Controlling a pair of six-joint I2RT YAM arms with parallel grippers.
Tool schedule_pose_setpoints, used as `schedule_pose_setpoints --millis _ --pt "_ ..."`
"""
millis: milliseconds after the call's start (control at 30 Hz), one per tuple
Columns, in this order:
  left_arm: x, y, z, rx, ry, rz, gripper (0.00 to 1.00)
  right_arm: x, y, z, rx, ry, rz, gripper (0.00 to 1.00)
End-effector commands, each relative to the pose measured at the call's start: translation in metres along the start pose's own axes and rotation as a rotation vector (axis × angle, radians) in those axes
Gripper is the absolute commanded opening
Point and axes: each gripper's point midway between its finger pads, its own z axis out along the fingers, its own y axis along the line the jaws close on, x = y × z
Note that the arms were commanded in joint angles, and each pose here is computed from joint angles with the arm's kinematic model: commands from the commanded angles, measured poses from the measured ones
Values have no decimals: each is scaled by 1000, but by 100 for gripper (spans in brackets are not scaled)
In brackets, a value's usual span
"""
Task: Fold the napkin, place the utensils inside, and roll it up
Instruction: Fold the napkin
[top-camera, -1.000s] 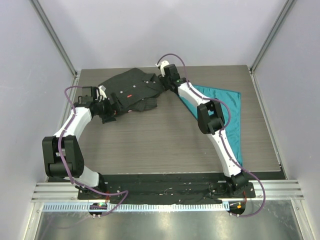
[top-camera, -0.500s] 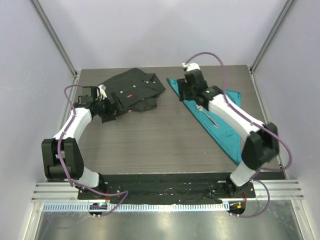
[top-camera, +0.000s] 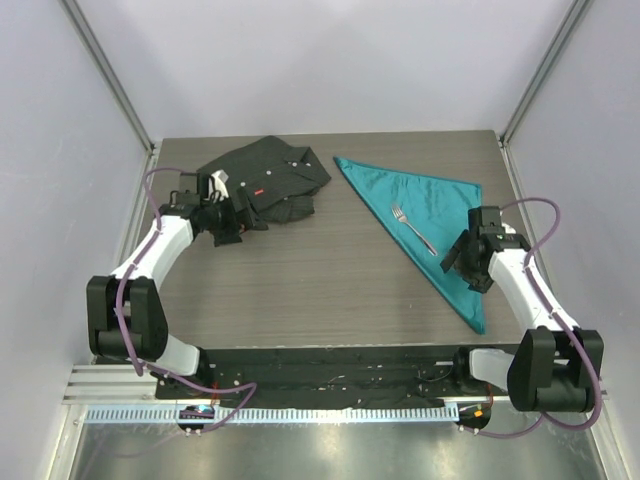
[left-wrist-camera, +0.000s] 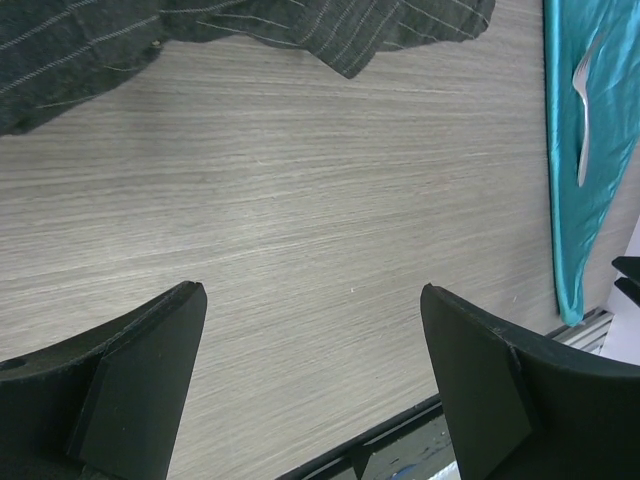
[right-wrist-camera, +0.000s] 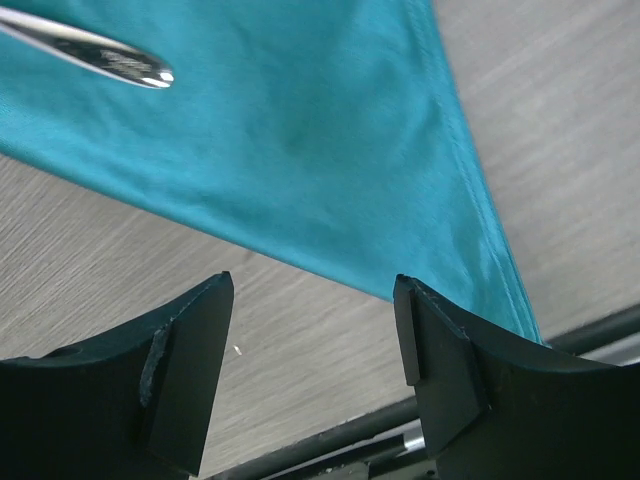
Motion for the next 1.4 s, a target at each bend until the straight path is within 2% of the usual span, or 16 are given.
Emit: schedule_pose_setpoints --millis 0,133,233,267,367,433,567,767,933,1033,1367 --pt "-6 -18 -8 23 -27 58 94 -4 7 -6 -62 -16 106 71" --pt "-5 -21 -7 24 -25 62 94 -13 31 -1 -163 -17 95 64" --pt "-5 -21 -7 18 -31 71 93 -16 23 5 -102 -30 93 62" --pt "-6 -21 -8 15 -35 74 93 -12 8 5 -27 -23 88 63" --pt "-5 -22 -9 17 -36 75 93 -13 -17 -7 97 -55 127 70" --pt "-5 -24 -10 26 -31 75 94 -14 -27 -16 113 -96 178 83" --pt "-2 -27 -11 46 -21 68 94 -3 -59 -18 201 -64 235 84" --pt "-1 -32 -10 73 -10 62 94 28 -67 -18 213 88 245 75" --pt "0 -35 -11 88 -3 61 94 62 -74 -19 255 183 324 74" --pt "0 -36 -12 91 -1 62 94 60 -78 -20 285 175 343 74" --pt "2 -36 -10 93 11 56 93 62 -87 -10 390 280 326 66"
